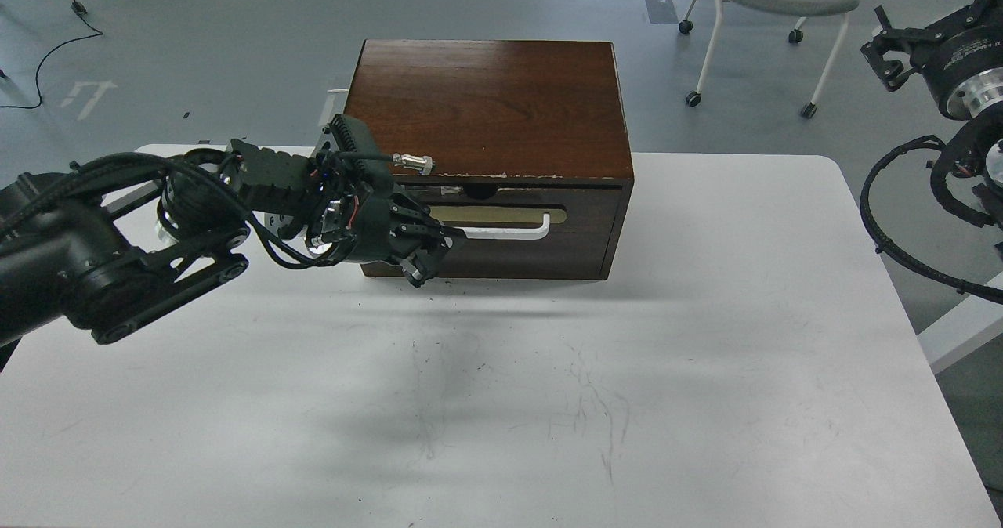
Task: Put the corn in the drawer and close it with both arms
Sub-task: 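Push the drawer front toward the box with the left hand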
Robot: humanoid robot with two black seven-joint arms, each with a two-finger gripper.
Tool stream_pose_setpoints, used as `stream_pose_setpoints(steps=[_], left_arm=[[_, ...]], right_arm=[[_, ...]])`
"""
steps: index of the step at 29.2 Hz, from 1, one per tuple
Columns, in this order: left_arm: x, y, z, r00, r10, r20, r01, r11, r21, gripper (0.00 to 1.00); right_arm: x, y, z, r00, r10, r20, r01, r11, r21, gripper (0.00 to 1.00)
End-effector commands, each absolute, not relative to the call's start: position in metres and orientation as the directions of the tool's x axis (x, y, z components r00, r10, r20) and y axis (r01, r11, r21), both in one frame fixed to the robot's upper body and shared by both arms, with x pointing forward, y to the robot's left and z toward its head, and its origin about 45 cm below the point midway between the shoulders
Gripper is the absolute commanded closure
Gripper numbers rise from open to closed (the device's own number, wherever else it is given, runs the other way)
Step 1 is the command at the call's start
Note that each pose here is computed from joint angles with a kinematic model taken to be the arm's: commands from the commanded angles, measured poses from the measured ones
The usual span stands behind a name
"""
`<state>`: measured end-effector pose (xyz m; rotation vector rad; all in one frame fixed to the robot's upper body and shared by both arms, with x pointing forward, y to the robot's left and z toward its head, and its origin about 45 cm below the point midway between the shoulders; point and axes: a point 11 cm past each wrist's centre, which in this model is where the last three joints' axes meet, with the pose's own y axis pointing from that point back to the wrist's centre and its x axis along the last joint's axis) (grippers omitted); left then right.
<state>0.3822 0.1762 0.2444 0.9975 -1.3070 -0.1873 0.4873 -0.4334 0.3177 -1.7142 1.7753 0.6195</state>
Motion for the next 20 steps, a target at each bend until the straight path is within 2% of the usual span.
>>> stream_pose_setpoints(steps=[1, 8, 9, 12, 15, 16, 18, 19, 20], left_arm=[[0.384, 0.172, 0.250, 0.296, -0.628, 0.720, -0.408, 0.598, 0.689, 1.00], [0.373, 0.158, 0.255, 0.287, -0.607, 0.741, -0.350, 0.654, 0.671, 1.00], [0.365, 0.151, 0.264, 0.332, -0.545, 0.770, -0.306, 0.710, 0.634, 1.00], [0.363, 0.153, 0.274, 0.404, -0.462, 0.789, -0.290, 0.754, 0.590, 1.00], [0.373, 0.163, 0.316, 0.525, -0.218, 0.823, -0.317, 0.847, 0.426, 0.98], [0.378, 0.169, 0.337, 0.570, -0.095, 0.816, -0.338, 0.878, 0.338, 0.93], [0.383, 0.181, 0.354, 0.617, 0.033, 0.786, -0.367, 0.896, 0.250, 0.80], [0.392, 0.196, 0.370, 0.664, 0.173, 0.728, -0.409, 0.899, 0.159, 0.55], [0.396, 0.204, 0.375, 0.685, 0.241, 0.688, -0.431, 0.895, 0.116, 0.39]], right_arm=[[0.487, -0.434, 0.318, 0.002, -0.722, -0.692, -0.996, 0.064, -0.069, 0.00], [0.487, -0.434, 0.317, -0.005, -0.723, -0.691, -0.996, 0.068, -0.065, 0.00], [0.487, -0.433, 0.317, 0.001, -0.723, -0.691, -0.996, 0.063, -0.067, 0.00], [0.487, -0.433, 0.317, 0.002, -0.723, -0.690, -0.996, 0.061, -0.067, 0.00], [0.487, -0.432, 0.316, 0.002, -0.729, -0.685, -0.996, 0.058, -0.064, 0.00], [0.487, -0.431, 0.317, 0.004, -0.728, -0.685, -0.996, 0.056, -0.066, 0.00], [0.487, -0.431, 0.317, 0.004, -0.728, -0.685, -0.996, 0.056, -0.066, 0.00], [0.487, -0.432, 0.316, 0.000, -0.729, -0.685, -0.996, 0.059, -0.063, 0.00], [0.487, -0.432, 0.316, 0.000, -0.729, -0.685, -0.996, 0.059, -0.063, 0.00]])
